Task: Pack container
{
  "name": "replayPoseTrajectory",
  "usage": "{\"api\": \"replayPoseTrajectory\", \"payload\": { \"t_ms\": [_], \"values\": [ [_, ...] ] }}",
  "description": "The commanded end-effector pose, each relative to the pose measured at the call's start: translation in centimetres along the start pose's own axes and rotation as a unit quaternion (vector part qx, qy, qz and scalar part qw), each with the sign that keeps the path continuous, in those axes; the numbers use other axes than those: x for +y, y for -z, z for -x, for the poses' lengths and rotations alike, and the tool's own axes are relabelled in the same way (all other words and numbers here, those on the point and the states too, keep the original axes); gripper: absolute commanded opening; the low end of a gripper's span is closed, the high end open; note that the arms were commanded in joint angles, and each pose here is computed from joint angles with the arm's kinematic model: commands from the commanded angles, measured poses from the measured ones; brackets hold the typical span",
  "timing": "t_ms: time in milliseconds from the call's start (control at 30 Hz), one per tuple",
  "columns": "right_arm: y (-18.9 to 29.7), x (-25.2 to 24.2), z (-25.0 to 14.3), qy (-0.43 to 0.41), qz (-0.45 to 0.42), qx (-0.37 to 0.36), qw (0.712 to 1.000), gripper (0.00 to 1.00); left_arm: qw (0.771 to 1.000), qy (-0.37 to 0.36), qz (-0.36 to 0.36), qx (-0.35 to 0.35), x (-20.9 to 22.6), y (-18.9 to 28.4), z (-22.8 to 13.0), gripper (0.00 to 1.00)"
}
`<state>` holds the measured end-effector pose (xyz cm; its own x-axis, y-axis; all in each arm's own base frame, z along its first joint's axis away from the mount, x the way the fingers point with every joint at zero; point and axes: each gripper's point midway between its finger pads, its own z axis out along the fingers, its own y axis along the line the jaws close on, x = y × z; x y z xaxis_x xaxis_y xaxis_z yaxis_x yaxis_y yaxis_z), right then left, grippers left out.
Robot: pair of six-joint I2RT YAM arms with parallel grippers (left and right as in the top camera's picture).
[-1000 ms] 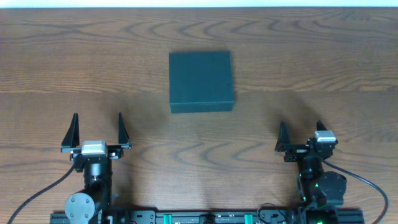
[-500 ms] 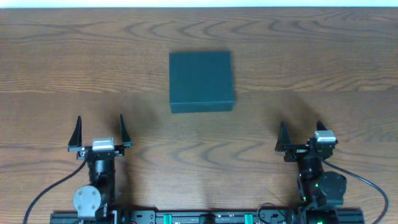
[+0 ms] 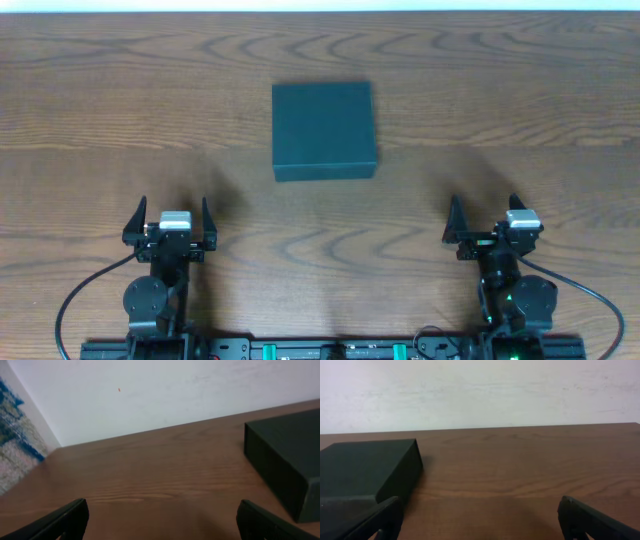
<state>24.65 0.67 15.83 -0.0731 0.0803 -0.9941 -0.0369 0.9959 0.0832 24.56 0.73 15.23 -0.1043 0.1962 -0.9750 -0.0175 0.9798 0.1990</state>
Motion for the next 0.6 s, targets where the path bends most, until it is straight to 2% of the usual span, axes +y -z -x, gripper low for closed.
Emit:
{"api": "replayPoseTrajectory", "payload": {
  "t_ms": [0, 567],
  "values": [
    [0.02, -0.25, -0.11, -0.005, -0.006, 0.001, 1.000, 0.99, 0.998, 0.051, -0.005, 0.030, -0.32, 0.03, -1.65, 0.95],
    [0.02, -0.24, -0.11, -0.005, -0.006, 0.001, 1.000, 0.99, 0.997, 0.068, -0.020, 0.028, -1.00, 0.04, -1.51, 0.95]
  ]
}}
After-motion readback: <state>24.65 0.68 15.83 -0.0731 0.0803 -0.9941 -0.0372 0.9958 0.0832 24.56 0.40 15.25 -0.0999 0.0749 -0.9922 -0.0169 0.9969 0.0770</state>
